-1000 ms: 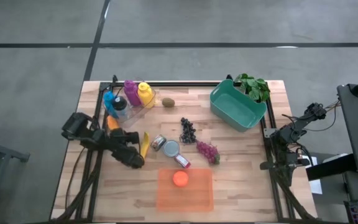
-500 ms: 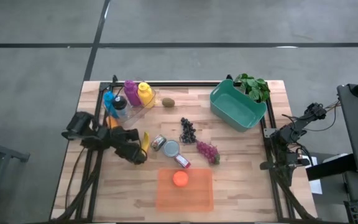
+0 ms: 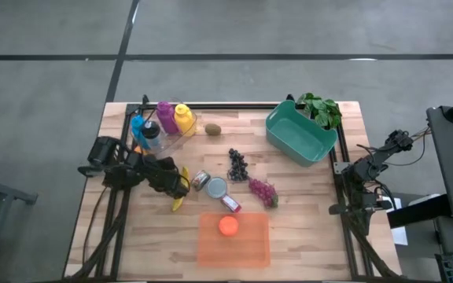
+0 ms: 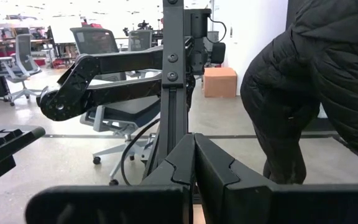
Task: Pick & Place Food Item
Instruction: Put the yellow mango into the orange bin
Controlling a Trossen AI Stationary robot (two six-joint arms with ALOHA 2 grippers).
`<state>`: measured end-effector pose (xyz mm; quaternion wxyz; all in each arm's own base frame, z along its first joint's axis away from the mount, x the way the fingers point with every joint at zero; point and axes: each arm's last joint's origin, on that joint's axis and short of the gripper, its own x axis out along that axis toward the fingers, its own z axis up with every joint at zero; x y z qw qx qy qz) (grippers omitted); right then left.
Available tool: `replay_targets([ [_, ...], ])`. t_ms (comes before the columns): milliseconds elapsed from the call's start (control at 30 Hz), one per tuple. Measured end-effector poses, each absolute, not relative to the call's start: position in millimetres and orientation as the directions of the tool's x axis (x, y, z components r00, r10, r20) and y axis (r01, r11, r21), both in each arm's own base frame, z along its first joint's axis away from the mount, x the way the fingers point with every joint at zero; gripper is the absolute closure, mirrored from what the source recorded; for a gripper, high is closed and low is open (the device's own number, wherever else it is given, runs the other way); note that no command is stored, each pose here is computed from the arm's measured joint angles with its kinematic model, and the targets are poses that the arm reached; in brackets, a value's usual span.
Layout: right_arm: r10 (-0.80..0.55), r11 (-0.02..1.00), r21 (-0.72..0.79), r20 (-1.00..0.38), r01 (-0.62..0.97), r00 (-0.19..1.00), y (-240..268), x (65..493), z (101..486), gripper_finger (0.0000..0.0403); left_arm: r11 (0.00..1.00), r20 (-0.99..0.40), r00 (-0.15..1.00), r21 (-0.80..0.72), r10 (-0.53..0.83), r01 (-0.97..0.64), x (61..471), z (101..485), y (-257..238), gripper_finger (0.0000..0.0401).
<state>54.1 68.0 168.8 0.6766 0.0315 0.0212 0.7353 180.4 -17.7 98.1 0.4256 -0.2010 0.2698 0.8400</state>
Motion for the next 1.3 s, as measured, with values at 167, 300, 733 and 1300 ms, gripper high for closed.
replay_targets([
  [167, 0.996, -0.084, 0.074, 0.018, -0.994, -0.083, 68, 54, 169, 0.0395, -0.494, -0.579, -0.573, 0.310, 0.580, -0.813, 180, 97, -16, 0.0134],
  [300, 0.996, -0.083, 0.074, 0.017, -0.994, -0.082, 68, 54, 169, 0.0395, -0.496, -0.583, -0.579, 0.317, 0.570, -0.808, 180, 97, -17, 0.0134],
  [733, 0.996, -0.083, 0.074, 0.018, -0.994, -0.082, 68, 54, 169, 0.0395, -0.483, -0.593, -0.581, 0.337, 0.557, -0.808, 180, 96, -17, 0.0147],
  [1300, 0.996, -0.084, 0.074, 0.018, -0.994, -0.082, 68, 54, 169, 0.0395, -0.435, -0.678, -0.507, 0.294, 0.533, -0.851, 186, 87, -19, 0.0207],
])
